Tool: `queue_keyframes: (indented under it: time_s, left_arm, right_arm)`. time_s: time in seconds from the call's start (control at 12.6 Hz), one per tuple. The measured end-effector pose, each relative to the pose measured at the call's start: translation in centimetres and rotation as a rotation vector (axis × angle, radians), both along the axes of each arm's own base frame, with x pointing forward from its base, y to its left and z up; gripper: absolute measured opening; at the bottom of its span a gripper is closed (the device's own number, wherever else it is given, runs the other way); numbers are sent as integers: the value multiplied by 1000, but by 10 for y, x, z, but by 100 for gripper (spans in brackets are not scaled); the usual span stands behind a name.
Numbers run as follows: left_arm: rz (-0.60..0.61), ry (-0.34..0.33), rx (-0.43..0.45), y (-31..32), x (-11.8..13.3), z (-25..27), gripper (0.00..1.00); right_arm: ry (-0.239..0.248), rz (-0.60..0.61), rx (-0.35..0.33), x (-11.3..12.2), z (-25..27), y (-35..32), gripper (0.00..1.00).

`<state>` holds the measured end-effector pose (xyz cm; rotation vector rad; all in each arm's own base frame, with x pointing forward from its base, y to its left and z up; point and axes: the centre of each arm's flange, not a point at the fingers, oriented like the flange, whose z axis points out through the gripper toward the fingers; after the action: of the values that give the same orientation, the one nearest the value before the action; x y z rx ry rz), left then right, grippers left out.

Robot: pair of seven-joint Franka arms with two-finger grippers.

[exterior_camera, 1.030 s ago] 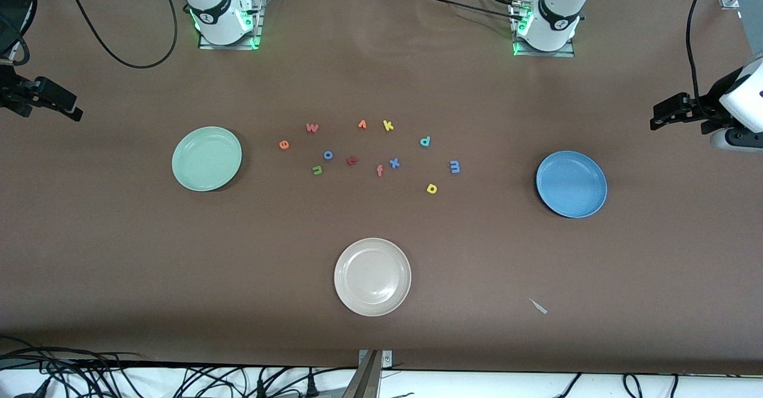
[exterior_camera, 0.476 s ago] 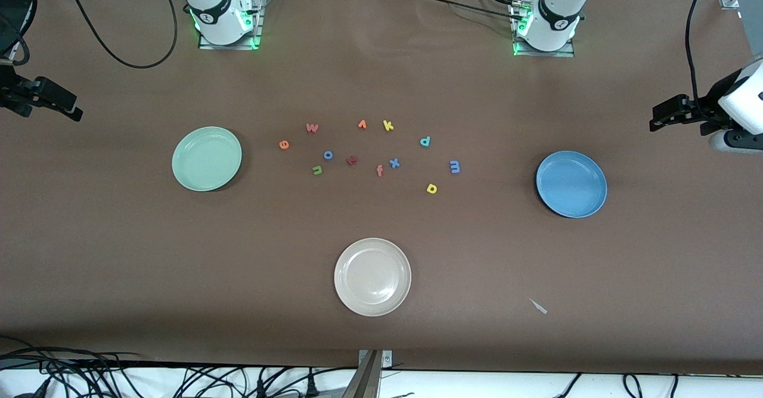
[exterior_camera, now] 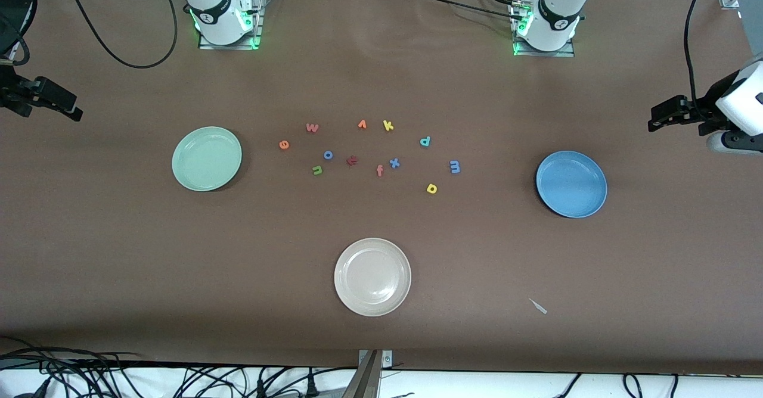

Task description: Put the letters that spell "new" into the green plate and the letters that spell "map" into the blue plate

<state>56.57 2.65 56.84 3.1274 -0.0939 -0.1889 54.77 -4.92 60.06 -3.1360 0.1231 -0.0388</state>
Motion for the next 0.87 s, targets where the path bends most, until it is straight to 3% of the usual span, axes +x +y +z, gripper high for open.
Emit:
queue_keyframes:
  time_s: [0.87]
  left_arm:
    - [-8,5,-1,-4,3,-5,100]
  right_arm:
    - [0,2,0,0,0,1,100]
